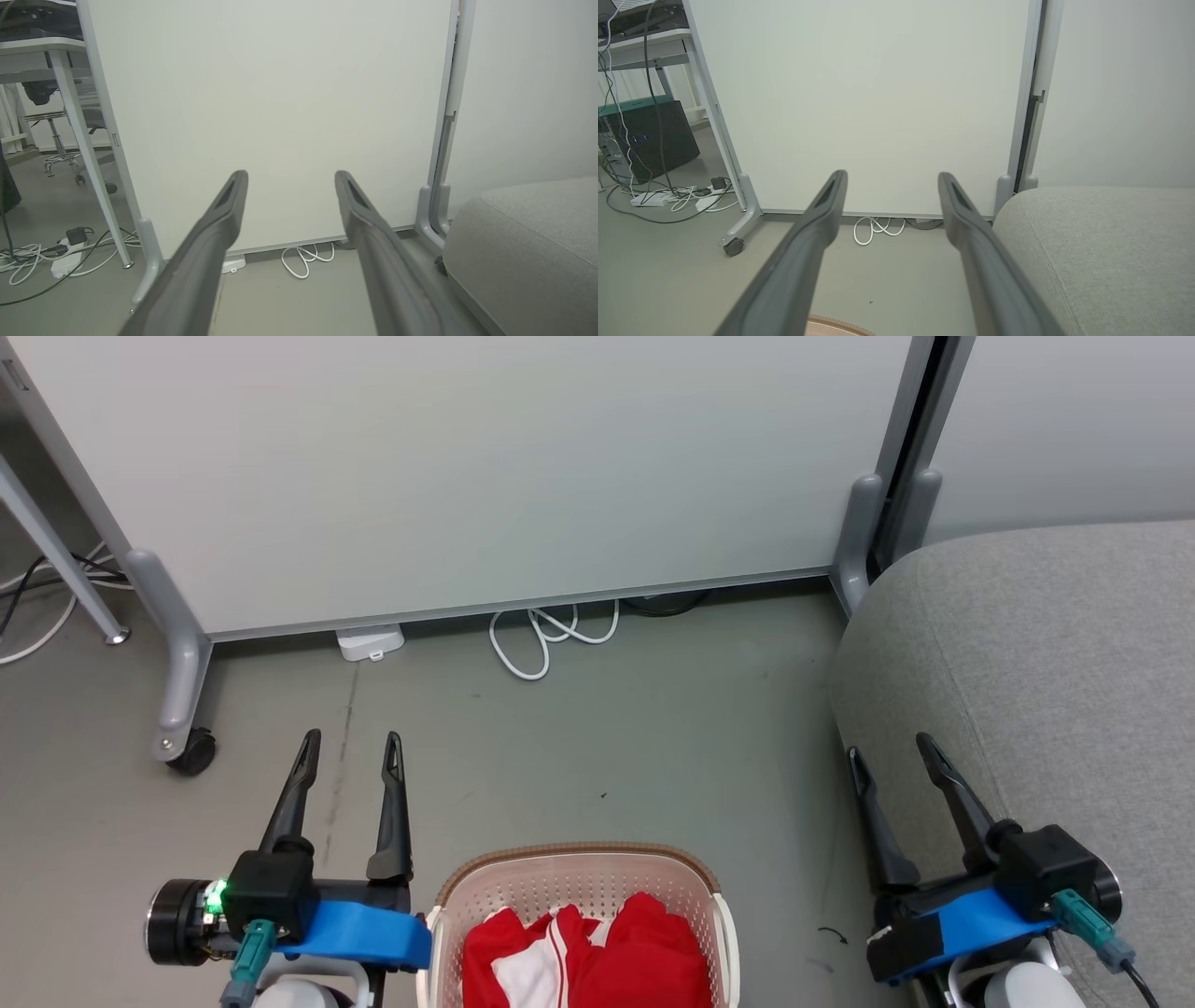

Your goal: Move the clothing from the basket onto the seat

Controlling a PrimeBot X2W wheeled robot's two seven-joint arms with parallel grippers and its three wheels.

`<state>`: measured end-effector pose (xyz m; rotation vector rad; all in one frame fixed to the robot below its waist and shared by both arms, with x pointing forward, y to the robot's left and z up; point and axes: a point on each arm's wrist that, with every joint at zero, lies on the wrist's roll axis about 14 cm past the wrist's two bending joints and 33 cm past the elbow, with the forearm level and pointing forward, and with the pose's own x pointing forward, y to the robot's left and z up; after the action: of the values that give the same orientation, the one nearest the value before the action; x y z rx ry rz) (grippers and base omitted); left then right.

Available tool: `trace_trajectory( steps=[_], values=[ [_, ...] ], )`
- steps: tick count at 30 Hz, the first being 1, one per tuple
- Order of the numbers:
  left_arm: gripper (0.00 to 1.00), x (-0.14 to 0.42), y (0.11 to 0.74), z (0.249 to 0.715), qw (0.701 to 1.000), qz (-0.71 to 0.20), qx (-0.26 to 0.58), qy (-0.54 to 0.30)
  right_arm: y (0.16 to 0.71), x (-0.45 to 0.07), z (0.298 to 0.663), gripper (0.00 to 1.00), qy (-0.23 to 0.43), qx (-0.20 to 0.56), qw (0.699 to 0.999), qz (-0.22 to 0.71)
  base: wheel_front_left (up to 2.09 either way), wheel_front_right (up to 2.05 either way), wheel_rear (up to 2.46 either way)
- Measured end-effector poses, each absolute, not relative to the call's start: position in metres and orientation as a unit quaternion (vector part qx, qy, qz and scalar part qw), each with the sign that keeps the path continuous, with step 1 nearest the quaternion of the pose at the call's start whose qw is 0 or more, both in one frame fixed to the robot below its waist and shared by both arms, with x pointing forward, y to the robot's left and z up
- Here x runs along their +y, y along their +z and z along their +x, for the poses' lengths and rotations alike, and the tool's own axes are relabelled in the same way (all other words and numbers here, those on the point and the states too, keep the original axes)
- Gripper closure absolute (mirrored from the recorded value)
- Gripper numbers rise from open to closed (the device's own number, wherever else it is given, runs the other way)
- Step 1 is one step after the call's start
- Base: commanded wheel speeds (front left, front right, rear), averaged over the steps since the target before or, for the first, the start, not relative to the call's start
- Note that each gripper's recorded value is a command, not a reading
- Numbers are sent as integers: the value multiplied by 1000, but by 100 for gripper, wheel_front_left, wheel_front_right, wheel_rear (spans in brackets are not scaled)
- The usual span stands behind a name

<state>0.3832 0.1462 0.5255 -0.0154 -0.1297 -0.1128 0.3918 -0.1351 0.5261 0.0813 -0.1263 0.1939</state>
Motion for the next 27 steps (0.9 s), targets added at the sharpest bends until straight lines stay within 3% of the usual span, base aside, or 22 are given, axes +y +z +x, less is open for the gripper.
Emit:
trace_trajectory(
  steps=[27],
  values=[
    [0, 150, 520, 382, 997, -18, -58, -56, 515, -137, 392, 0, 94, -47, 994, 33, 0, 0, 0]
  ],
)
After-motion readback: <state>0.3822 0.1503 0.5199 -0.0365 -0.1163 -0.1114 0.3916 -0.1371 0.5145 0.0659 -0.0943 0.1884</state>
